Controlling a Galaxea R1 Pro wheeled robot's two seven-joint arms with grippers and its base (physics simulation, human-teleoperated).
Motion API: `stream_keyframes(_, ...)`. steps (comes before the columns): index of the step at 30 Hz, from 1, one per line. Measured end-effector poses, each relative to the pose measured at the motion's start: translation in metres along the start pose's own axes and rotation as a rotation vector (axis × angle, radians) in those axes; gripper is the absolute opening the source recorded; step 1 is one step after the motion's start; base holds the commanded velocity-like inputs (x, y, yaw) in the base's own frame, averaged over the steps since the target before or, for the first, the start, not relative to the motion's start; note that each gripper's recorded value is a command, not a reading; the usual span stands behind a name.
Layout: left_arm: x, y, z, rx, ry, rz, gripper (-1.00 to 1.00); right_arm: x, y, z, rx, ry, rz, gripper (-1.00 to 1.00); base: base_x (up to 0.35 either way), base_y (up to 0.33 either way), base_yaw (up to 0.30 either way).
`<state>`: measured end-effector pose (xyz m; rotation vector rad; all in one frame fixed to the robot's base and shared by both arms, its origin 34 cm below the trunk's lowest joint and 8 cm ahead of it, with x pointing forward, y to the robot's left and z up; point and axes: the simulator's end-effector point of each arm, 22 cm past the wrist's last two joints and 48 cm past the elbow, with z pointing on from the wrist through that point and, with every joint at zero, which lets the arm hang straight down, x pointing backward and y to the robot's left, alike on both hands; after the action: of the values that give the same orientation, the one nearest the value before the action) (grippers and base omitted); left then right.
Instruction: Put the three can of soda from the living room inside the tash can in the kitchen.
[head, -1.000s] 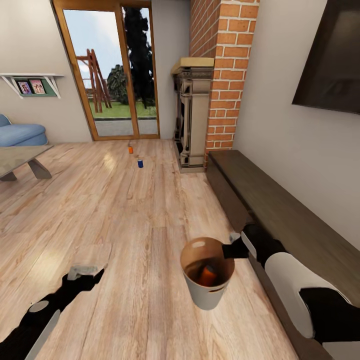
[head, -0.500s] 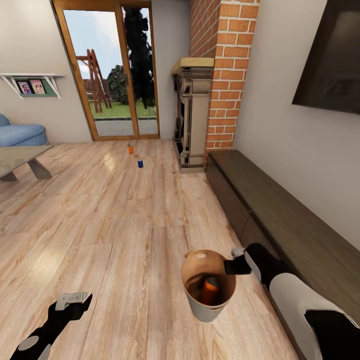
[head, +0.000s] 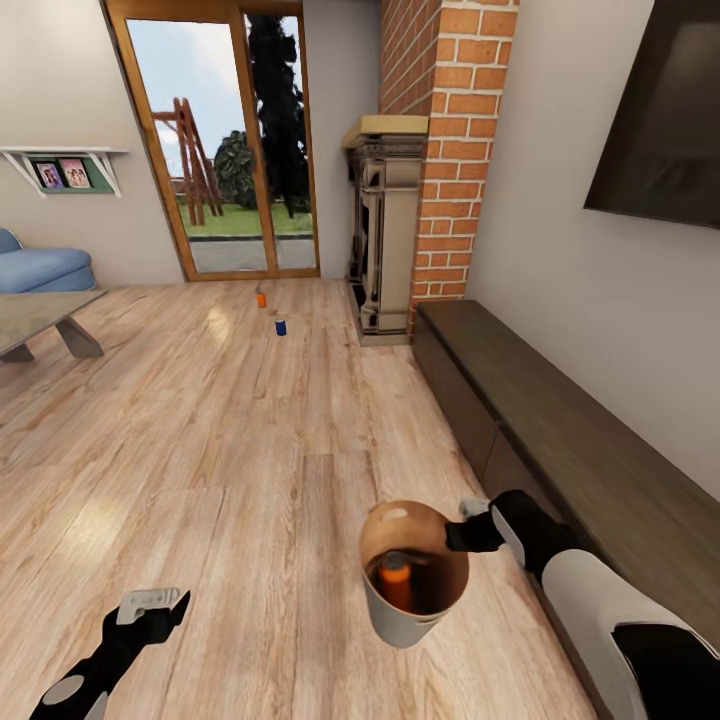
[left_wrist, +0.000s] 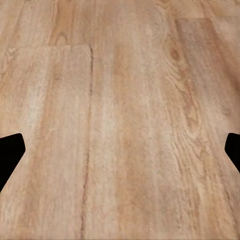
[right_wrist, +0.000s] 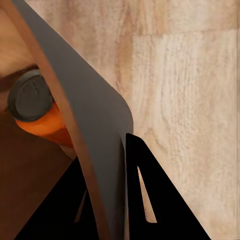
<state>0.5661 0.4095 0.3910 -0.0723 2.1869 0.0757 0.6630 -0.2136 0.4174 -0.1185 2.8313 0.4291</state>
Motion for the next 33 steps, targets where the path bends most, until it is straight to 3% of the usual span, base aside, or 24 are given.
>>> stream_keyframes(11,0.000,-0.002,0.000,0.004,0.001,-0.001,1.00,0.000,0.008,-0.003,-0.062,0.000,-0.003,-1.00,0.000,0.000,0.000)
stream_keyframes(33,0.002,-0.003,0.000,0.004,0.004,-0.005,1.00,0.002,0.011,-0.002,-0.070,0.005,-0.010,-1.00,0.000,0.000,0.000)
